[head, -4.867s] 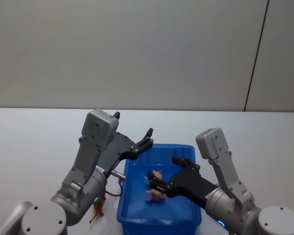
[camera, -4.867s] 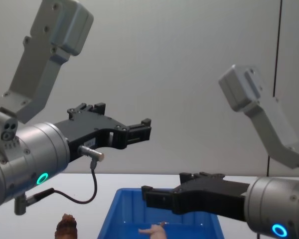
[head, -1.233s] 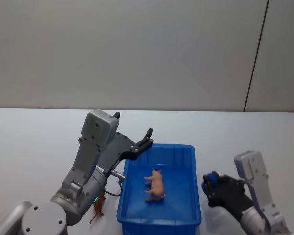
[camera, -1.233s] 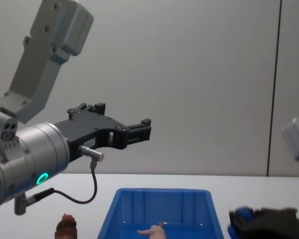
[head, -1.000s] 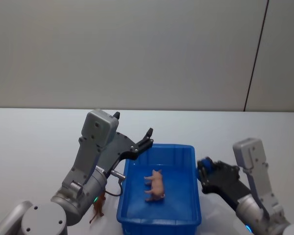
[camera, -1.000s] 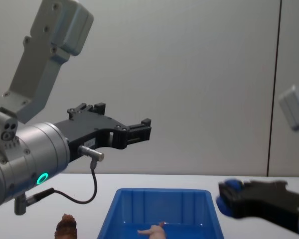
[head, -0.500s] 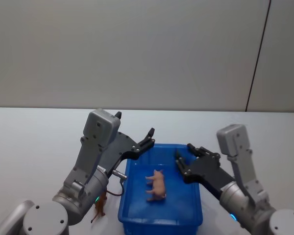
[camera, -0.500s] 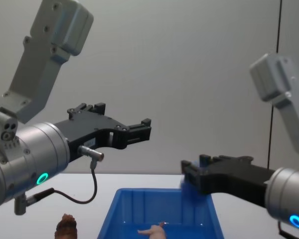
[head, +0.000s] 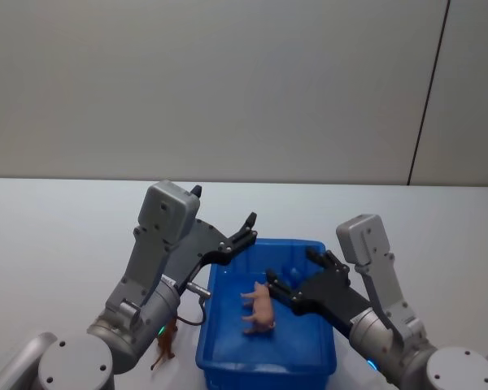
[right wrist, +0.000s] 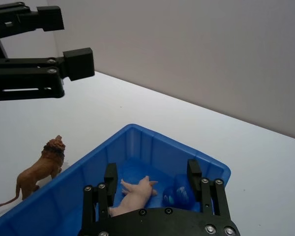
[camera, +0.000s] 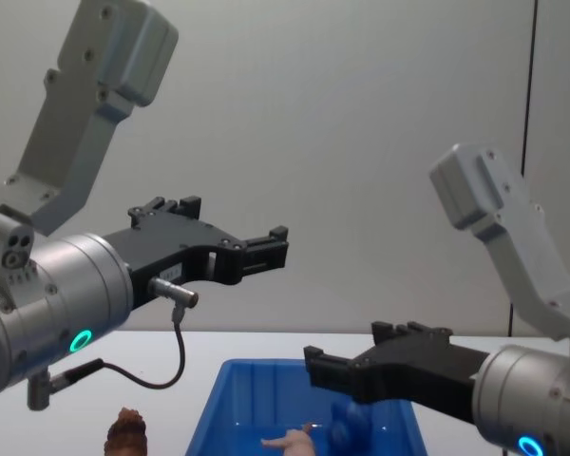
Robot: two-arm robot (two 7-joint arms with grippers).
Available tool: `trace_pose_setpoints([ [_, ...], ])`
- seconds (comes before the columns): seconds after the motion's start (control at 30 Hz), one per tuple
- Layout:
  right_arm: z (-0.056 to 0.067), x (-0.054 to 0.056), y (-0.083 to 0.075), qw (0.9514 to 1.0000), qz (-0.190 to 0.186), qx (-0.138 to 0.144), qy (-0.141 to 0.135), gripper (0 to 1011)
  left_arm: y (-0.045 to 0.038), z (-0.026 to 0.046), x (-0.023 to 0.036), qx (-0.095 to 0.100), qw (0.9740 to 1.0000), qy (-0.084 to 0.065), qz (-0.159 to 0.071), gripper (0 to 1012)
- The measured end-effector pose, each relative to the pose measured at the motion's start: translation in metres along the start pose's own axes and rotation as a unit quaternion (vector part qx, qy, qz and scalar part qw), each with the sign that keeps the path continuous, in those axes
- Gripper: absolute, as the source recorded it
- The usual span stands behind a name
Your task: Pick up the two dolls from the table and place them into the box.
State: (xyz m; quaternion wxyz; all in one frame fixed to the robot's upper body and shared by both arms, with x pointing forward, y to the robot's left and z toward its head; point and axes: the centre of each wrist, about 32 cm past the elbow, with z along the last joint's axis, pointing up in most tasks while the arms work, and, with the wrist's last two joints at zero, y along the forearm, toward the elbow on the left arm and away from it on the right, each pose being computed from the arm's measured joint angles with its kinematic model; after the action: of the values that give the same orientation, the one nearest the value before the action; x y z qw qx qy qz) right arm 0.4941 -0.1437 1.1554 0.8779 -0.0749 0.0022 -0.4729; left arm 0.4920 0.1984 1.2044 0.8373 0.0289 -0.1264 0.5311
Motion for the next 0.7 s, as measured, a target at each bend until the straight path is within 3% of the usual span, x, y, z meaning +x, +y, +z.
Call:
trace_pose_setpoints([
  [0.27, -0.004, 0.000, -0.005, 0.9995, -0.030, -0.012, -0.003, 1001, 0.0000, 0.0000, 0.0000, 0.000, 1.0000, 0.000, 0.000, 1001],
  [0.7, -0.009, 0.005, -0.031, 0.9928, -0.115, -0.031, -0.011, 1001, 0.0000, 0.0000, 0.0000, 0.000, 1.0000, 0.000, 0.000, 1001],
])
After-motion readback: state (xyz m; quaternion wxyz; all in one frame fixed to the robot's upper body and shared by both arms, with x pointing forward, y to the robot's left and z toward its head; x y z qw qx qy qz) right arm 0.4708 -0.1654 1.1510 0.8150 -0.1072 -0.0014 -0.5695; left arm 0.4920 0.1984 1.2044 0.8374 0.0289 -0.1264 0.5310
